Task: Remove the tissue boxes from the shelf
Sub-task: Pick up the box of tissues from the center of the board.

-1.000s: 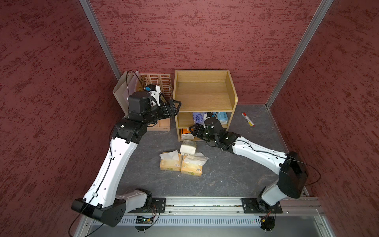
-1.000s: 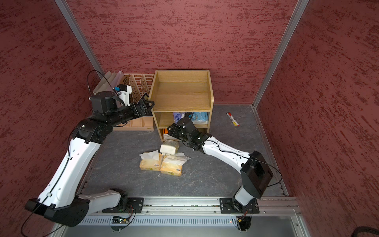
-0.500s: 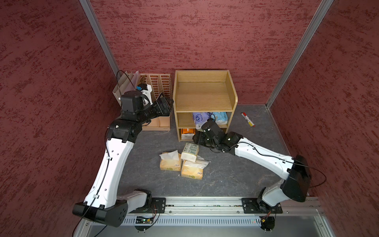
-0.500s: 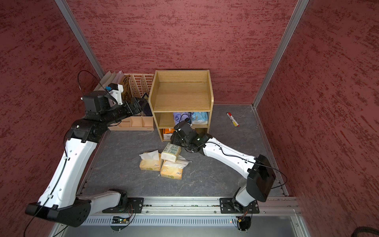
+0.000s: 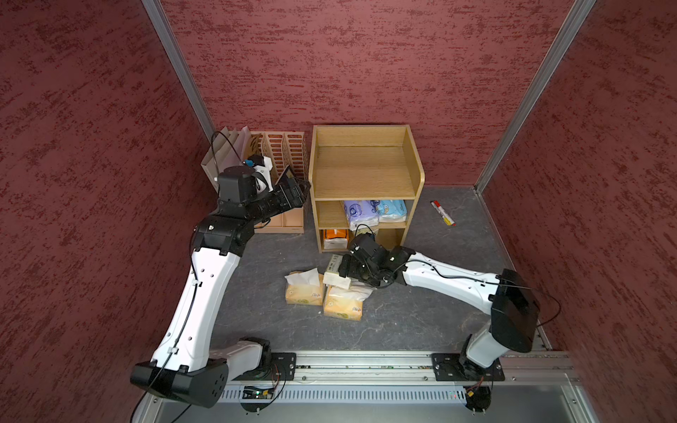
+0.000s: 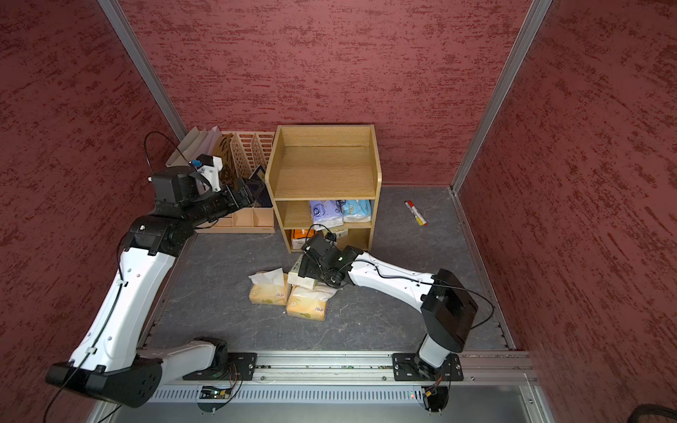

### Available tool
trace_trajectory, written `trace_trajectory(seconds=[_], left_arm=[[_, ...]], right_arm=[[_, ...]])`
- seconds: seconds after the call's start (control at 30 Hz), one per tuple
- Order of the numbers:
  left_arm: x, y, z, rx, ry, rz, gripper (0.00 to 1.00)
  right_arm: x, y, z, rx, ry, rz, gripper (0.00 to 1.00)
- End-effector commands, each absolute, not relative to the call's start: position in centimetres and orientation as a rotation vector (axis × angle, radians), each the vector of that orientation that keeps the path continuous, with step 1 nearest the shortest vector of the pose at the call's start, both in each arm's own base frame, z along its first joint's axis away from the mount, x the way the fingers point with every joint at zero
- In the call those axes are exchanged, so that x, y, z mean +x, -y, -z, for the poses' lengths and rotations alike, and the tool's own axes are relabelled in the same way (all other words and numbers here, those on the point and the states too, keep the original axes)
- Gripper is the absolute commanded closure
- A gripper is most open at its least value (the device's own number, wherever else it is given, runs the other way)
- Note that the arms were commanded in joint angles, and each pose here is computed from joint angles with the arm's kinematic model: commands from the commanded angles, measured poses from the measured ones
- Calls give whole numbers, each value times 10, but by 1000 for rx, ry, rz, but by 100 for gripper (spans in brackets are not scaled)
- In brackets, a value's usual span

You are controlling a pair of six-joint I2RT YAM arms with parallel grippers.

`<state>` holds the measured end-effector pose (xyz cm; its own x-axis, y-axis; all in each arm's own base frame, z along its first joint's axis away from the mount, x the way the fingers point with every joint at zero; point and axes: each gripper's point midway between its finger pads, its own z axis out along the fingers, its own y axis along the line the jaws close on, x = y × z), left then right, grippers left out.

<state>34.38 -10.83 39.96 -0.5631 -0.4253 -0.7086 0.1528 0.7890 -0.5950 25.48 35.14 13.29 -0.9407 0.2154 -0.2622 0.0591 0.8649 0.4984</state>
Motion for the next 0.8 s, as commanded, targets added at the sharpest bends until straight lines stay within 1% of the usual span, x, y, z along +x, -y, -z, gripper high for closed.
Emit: trace_trajectory(seconds=[0.0, 0.03, 0.1, 0.2, 0.27, 0.5, 0.77], left_arm=[[337, 109, -407, -191, -2011, 799, 0], [336, 108, -407, -191, -2010, 796, 0], [335, 107, -407, -192, -2009, 792, 0], [335, 107, -409, -187, -2002, 789, 0], [335, 107, -409, -187, -2001, 789, 0], [337, 108, -407, -174, -2002, 784, 0], [339, 105, -407, -168, -1996, 771, 0]], right_arm=[[267, -380, -142, 215, -2704, -821, 6], [266, -381, -135, 215, -2733, -794, 2], [265, -382, -123, 208, -2787, -733, 2], [262, -372, -110, 188, -2875, -554, 2], [260, -366, -110, 143, -2907, -441, 2], [262, -357, -109, 71, -2968, -207, 2], [262, -378, -88, 59, -3033, -191, 1]])
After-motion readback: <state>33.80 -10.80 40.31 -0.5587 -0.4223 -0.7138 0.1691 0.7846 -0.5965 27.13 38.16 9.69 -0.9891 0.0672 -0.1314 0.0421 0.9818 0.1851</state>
